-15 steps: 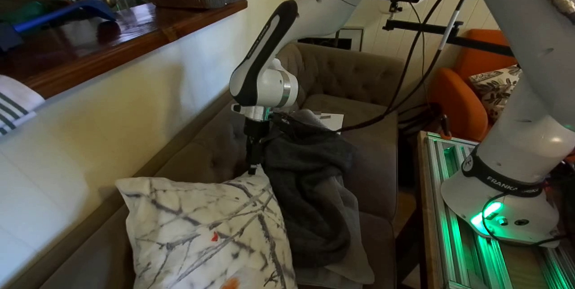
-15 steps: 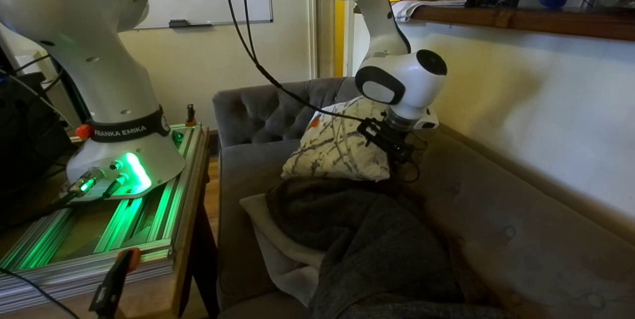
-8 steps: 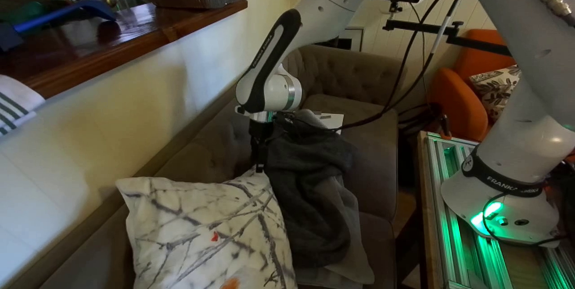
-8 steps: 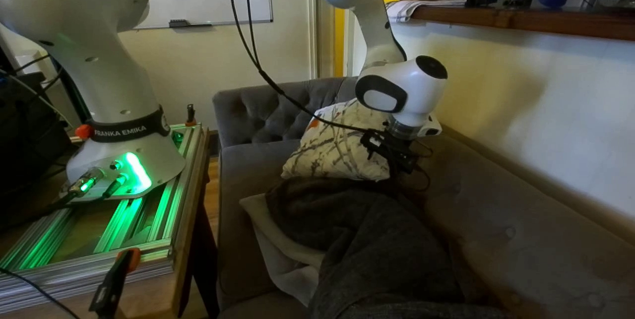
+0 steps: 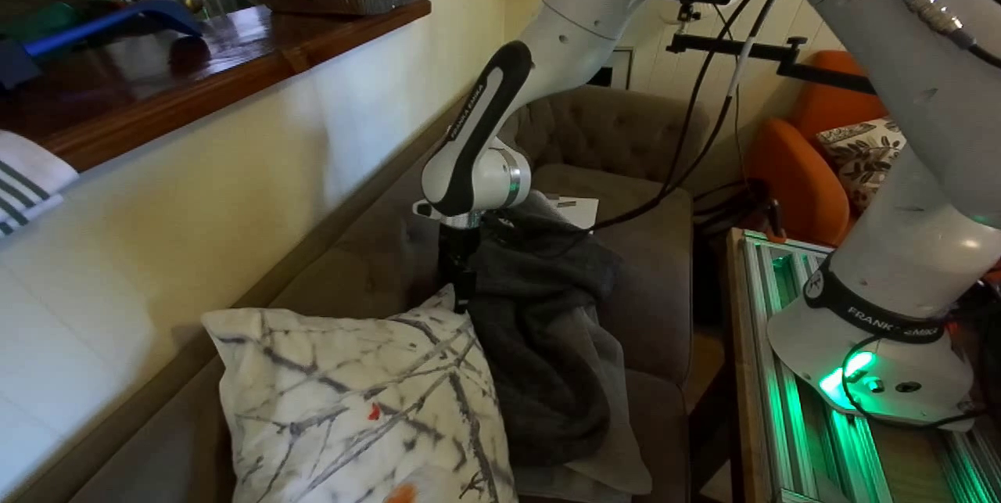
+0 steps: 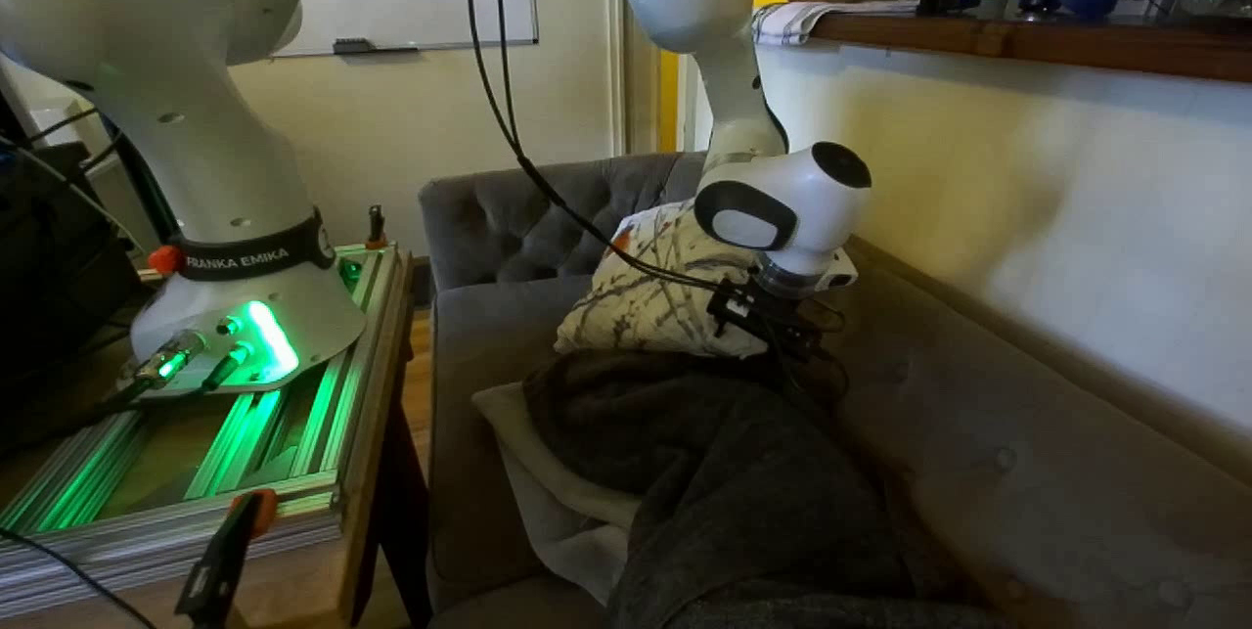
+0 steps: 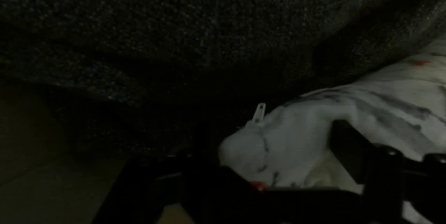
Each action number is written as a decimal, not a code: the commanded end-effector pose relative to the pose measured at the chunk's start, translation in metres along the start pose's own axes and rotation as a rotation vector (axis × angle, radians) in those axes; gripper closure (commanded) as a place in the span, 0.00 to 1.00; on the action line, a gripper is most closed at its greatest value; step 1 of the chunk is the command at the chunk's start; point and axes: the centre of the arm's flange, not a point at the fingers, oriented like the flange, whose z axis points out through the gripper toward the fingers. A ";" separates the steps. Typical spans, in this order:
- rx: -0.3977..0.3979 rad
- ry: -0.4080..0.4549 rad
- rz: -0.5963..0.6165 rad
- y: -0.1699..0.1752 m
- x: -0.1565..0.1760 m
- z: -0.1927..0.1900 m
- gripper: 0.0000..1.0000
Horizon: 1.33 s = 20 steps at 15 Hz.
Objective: Move the pillow on the sofa
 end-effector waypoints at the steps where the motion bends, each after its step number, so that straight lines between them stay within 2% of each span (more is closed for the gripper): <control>1: 0.062 0.057 -0.054 0.006 0.004 0.007 0.40; 9: 0.143 0.111 -0.022 0.003 -0.009 -0.001 0.97; 11: 0.201 0.125 0.013 -0.005 -0.013 -0.008 1.00; 14: 0.309 0.124 0.077 -0.023 -0.025 -0.030 0.97; 16: 0.347 0.111 0.146 -0.036 -0.043 -0.044 0.97; 20: 0.470 0.091 0.331 -0.065 -0.094 -0.058 0.97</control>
